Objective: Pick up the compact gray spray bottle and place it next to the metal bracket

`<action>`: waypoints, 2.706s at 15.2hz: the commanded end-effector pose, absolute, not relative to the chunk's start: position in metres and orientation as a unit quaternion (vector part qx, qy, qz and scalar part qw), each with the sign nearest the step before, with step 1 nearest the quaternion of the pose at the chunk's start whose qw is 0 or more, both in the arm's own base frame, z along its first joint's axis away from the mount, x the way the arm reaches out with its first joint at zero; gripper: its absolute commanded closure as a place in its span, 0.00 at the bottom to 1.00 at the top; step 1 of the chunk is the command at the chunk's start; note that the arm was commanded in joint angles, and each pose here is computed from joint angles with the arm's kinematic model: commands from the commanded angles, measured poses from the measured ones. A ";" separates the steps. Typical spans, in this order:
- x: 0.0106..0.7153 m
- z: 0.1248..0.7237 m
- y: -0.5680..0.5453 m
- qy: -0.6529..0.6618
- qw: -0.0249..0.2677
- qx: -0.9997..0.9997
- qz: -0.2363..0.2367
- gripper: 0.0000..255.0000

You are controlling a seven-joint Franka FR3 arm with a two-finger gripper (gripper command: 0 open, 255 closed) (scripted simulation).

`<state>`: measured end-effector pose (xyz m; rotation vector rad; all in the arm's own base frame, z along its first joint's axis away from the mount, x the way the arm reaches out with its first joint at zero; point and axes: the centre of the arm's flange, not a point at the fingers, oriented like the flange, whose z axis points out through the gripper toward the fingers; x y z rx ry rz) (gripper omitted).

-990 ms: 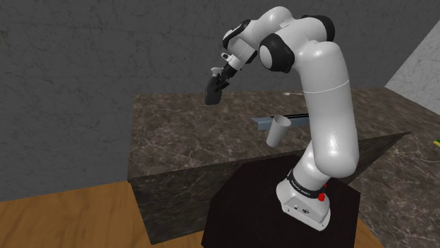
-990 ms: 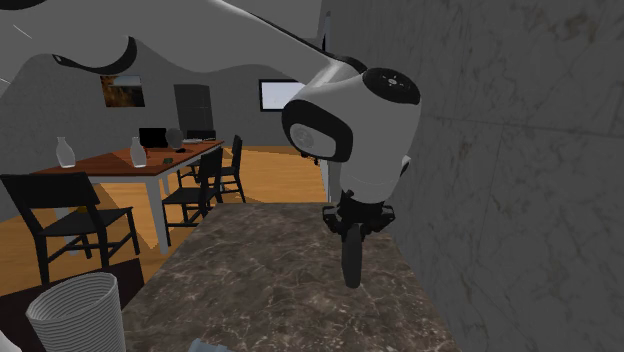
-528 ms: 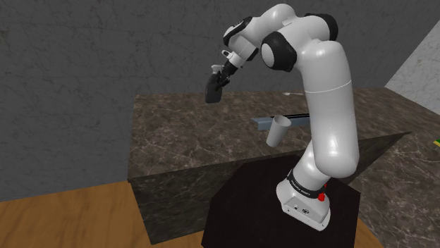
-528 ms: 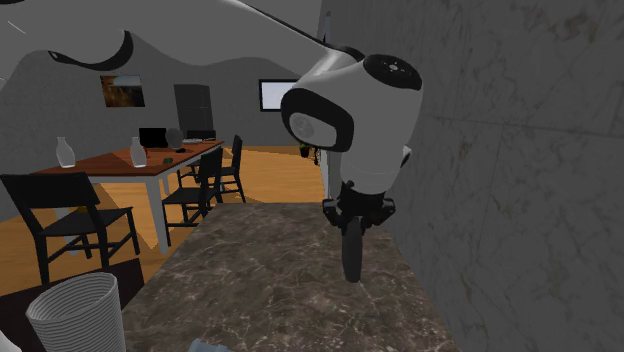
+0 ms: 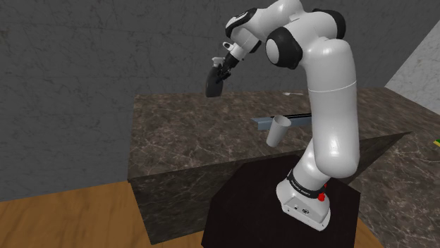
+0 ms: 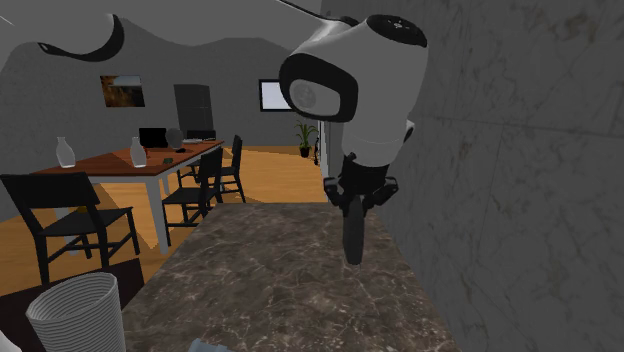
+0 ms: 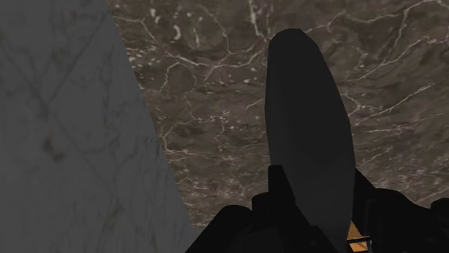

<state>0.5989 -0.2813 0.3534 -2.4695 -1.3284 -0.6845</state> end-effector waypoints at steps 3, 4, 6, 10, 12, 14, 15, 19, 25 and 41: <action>0.598 0.375 -0.281 -0.456 0.127 -0.849 -0.235 1.00; 0.598 0.380 -0.281 -0.456 0.127 -0.849 -0.235 1.00; 0.598 0.391 -0.281 -0.456 0.127 -0.849 -0.235 1.00; 0.598 0.412 -0.281 -0.456 0.127 -0.849 -0.235 1.00; 0.598 0.423 -0.281 -0.456 0.127 -0.849 -0.235 1.00; 0.598 0.433 -0.281 -0.456 0.127 -0.849 -0.235 1.00; 0.598 0.438 -0.281 -0.456 0.127 -0.849 -0.235 1.00; 0.598 0.460 -0.281 -0.456 0.127 -0.849 -0.235 1.00; 0.598 0.491 -0.281 -0.456 0.127 -0.849 -0.235 1.00; 0.598 0.576 -0.281 -0.456 0.127 -0.849 -0.235 1.00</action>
